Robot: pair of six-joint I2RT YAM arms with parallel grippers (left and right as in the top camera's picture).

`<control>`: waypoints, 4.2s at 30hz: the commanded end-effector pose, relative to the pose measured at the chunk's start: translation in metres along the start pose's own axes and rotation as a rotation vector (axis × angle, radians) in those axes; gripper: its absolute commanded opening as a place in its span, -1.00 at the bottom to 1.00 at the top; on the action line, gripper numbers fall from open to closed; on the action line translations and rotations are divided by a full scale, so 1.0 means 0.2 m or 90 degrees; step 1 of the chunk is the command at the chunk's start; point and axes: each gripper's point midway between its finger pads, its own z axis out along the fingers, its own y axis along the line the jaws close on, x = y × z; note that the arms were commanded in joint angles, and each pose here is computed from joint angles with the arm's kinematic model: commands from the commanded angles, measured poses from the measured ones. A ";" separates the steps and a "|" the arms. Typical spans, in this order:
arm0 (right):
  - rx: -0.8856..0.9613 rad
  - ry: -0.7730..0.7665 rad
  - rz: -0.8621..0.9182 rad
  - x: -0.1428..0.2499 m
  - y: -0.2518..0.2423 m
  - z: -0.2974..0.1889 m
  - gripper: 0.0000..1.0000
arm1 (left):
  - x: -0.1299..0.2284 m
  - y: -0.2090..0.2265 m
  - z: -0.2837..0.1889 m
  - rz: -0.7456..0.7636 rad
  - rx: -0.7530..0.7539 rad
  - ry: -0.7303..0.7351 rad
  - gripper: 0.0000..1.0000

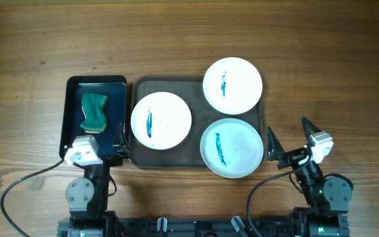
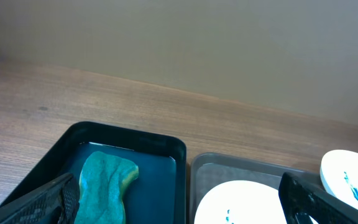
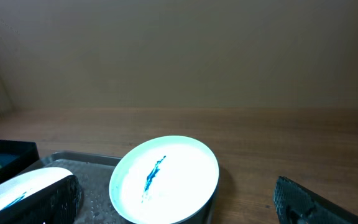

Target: Clean dirty plates on tray and stack at the side

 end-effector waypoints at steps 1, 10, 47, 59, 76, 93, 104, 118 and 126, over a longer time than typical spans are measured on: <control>-0.006 -0.003 0.005 0.00 0.01 0.00 0.99 | 0.00 0.00 0.00 0.003 0.003 -0.006 1.00; -0.006 -0.003 0.005 0.00 0.01 0.00 1.00 | 0.00 0.00 0.00 0.003 0.003 -0.005 1.00; -0.006 -0.003 0.005 0.00 0.01 0.00 0.99 | 0.00 -0.01 0.00 0.003 0.003 -0.005 1.00; -0.006 -0.003 0.005 0.00 0.01 0.00 1.00 | 0.00 -0.01 0.00 0.003 0.003 -0.004 1.00; -0.006 -0.003 0.005 0.00 0.01 0.00 0.99 | 0.00 -0.01 0.00 0.003 0.003 -0.004 1.00; -0.006 -0.003 0.005 0.00 0.01 0.00 0.99 | 0.00 -0.01 0.00 0.003 0.003 -0.004 1.00; -0.006 -0.005 0.003 -0.01 0.01 0.00 0.99 | 0.00 -0.01 0.00 0.003 0.003 -0.006 1.00; -0.010 0.024 0.029 0.04 0.01 0.02 0.99 | -0.01 0.00 0.00 0.003 -0.003 -0.009 1.00; -0.051 0.022 0.094 -0.17 0.08 0.04 1.00 | -0.18 -0.06 -0.04 -0.004 0.019 -0.002 1.00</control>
